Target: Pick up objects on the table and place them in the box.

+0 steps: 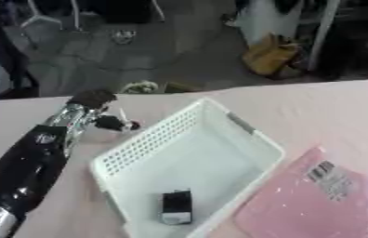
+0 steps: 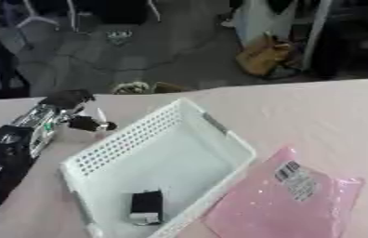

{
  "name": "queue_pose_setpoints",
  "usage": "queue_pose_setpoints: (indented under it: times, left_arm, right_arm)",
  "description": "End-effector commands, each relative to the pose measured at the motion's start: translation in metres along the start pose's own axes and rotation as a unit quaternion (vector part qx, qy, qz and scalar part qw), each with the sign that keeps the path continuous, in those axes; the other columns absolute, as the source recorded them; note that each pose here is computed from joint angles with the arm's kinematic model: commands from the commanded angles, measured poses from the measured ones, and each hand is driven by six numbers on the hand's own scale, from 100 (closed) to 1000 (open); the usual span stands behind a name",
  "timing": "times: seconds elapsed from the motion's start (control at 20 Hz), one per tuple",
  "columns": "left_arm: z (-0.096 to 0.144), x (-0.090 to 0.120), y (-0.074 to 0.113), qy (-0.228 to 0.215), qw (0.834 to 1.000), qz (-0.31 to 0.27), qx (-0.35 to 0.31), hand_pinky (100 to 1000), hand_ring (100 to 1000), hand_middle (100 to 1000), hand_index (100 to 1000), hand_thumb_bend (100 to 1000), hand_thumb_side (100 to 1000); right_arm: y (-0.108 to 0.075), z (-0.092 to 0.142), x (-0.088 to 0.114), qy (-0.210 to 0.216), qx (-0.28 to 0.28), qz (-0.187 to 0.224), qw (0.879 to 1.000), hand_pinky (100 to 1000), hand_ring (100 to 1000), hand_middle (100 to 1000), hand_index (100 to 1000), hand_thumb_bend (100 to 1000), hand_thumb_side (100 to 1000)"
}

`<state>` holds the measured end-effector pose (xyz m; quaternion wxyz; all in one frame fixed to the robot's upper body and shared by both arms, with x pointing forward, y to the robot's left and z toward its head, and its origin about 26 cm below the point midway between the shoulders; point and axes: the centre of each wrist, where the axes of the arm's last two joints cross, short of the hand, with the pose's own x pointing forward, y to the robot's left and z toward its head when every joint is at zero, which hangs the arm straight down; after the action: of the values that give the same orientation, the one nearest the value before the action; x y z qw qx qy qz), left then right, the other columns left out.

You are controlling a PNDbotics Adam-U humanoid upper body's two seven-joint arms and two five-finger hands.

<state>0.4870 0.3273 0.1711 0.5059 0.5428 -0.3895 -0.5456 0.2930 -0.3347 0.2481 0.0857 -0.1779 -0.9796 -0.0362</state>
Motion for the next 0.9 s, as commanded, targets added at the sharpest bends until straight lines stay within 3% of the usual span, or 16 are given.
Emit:
queue_pose_setpoints:
  times: [0.05, 0.35, 0.9]
  left_arm:
    - [0.0, -0.017, 0.018, 0.02, 1.0, -0.004, 0.008, 1000, 1000, 1000, 1000, 912, 902]
    - [0.0, -0.022, 0.017, 0.019, 0.999, 0.006, -0.03, 1000, 1000, 1000, 1000, 904, 896]
    - [0.001, -0.031, 0.006, 0.048, 0.998, 0.017, -0.036, 1000, 1000, 1000, 1000, 898, 904]
  right_arm:
    - [0.0, -0.009, 0.005, -0.021, 0.008, -0.001, 1.0, 792, 841, 758, 746, 100, 1000]
    - [0.0, -0.01, 0.005, -0.022, 0.002, 0.002, 1.0, 792, 842, 757, 740, 100, 1000]
    - [0.0, -0.009, 0.005, -0.021, -0.002, 0.003, 1.0, 793, 843, 757, 735, 100, 1000]
